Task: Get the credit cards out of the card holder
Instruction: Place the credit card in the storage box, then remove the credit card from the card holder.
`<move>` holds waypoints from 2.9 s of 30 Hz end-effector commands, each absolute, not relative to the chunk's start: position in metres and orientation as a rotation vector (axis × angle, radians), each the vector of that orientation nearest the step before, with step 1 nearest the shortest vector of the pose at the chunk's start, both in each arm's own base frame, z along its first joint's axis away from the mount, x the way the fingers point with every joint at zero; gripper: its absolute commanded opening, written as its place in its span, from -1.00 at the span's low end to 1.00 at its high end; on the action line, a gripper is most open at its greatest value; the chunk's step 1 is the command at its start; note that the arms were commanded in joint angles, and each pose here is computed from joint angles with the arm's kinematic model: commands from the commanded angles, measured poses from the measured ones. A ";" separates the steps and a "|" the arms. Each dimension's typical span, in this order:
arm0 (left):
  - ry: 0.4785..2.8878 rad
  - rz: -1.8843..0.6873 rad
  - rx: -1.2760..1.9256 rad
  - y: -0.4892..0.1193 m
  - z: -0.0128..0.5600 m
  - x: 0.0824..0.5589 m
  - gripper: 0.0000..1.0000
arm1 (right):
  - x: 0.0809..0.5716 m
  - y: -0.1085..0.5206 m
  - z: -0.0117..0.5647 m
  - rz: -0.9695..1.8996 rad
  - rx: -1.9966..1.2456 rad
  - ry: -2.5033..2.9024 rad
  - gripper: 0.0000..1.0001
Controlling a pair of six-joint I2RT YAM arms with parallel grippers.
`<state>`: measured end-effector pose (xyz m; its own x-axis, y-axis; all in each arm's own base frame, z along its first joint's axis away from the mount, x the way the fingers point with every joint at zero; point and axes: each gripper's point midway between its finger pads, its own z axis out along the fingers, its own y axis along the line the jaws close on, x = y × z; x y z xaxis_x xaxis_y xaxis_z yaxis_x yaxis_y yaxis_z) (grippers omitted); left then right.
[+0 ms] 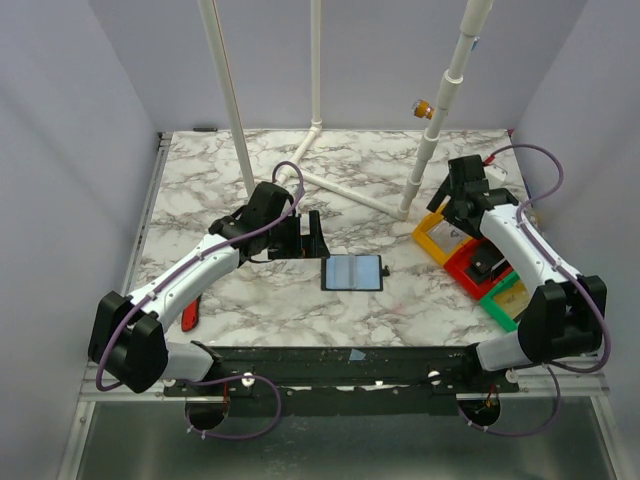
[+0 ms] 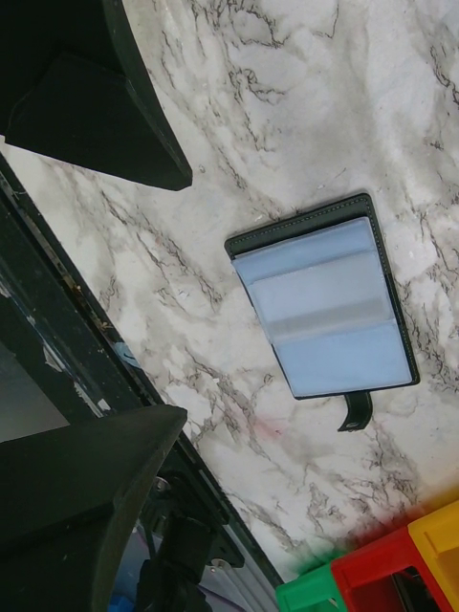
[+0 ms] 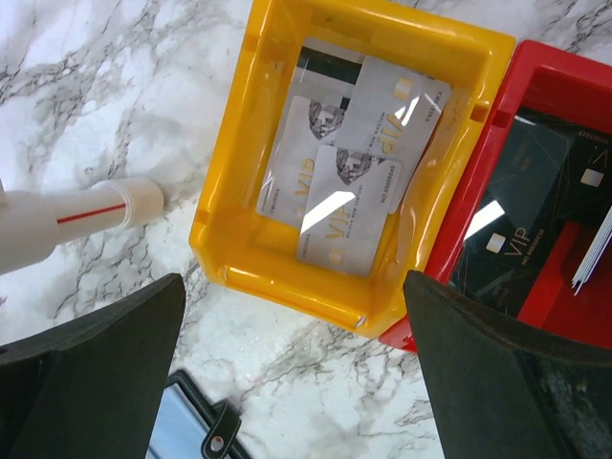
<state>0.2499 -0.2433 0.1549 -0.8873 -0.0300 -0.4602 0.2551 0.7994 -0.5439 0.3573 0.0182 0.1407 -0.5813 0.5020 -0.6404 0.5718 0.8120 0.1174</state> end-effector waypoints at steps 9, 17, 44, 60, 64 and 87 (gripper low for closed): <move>2.533 -0.880 0.161 -0.244 0.152 0.249 0.97 | 0.334 0.037 0.137 0.025 0.745 2.359 1.00; 2.553 -0.870 0.143 -0.242 0.143 0.247 0.97 | 0.322 0.053 0.132 0.082 0.713 2.383 1.00; 2.640 -0.948 0.028 -0.257 0.106 0.245 0.41 | 0.279 0.262 0.103 0.548 0.194 2.524 1.00; 2.734 -0.985 0.005 -0.290 0.068 0.250 -0.65 | 0.271 0.270 0.064 0.501 0.108 2.592 0.77; 2.753 -0.977 -0.008 -0.291 0.059 0.251 -0.74 | 0.269 0.270 0.060 0.415 0.069 2.586 0.42; 2.838 -0.954 -0.157 -0.279 0.020 0.249 -1.00 | 0.262 0.297 0.034 0.071 -0.148 2.554 0.04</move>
